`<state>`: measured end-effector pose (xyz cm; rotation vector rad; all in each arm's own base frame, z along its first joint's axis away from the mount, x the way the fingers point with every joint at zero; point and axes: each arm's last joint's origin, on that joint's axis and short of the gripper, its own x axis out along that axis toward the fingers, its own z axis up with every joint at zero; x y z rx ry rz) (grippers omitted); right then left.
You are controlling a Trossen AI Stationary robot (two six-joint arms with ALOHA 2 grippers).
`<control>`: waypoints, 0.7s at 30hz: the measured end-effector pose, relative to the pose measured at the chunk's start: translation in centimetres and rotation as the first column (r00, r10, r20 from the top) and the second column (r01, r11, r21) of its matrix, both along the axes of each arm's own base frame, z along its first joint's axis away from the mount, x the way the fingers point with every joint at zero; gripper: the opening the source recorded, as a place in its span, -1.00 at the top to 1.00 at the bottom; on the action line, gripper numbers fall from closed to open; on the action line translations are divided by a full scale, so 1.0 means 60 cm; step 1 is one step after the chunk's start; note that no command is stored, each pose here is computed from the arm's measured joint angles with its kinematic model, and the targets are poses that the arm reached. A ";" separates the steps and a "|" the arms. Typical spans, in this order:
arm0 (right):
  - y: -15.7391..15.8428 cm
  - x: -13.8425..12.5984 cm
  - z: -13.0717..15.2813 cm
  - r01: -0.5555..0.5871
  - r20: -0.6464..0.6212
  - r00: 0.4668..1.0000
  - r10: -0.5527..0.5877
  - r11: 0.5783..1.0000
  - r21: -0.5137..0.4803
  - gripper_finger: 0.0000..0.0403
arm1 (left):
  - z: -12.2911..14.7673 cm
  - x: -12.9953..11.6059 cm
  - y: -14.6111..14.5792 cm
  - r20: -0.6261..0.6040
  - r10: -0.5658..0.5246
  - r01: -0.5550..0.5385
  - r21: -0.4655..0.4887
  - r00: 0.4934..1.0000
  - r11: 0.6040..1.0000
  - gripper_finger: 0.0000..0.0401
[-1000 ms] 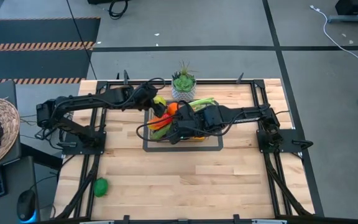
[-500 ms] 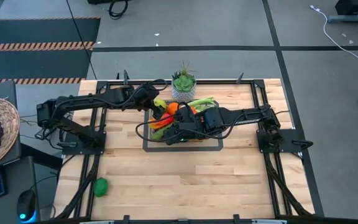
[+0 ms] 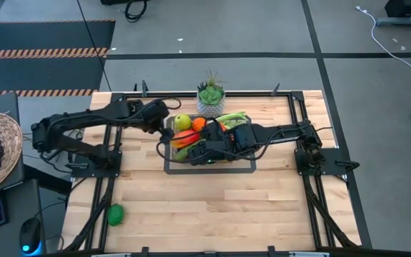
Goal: Build produce basket
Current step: Put the green lemon into the wire basket
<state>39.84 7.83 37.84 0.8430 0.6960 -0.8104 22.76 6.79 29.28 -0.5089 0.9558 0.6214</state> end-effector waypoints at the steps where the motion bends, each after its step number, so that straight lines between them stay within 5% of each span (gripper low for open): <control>1: 0.002 0.000 0.000 -0.003 0.000 1.000 0.003 1.000 -0.001 -0.86 | 0.003 -0.006 -0.005 -0.010 -0.005 0.005 -0.005 1.000 1.000 -0.98; 13: 0.021 -0.004 0.000 -0.168 -0.057 0.985 0.164 0.983 -0.076 -0.86 | 0.002 -0.059 -0.095 -0.208 0.162 -0.199 -0.173 0.965 0.965 -0.98; 21: 0.027 -0.004 0.001 -0.282 -0.106 0.957 0.269 0.950 -0.132 -0.86 | -0.002 -0.085 -0.173 -0.312 0.289 -0.370 -0.241 0.905 0.897 -0.98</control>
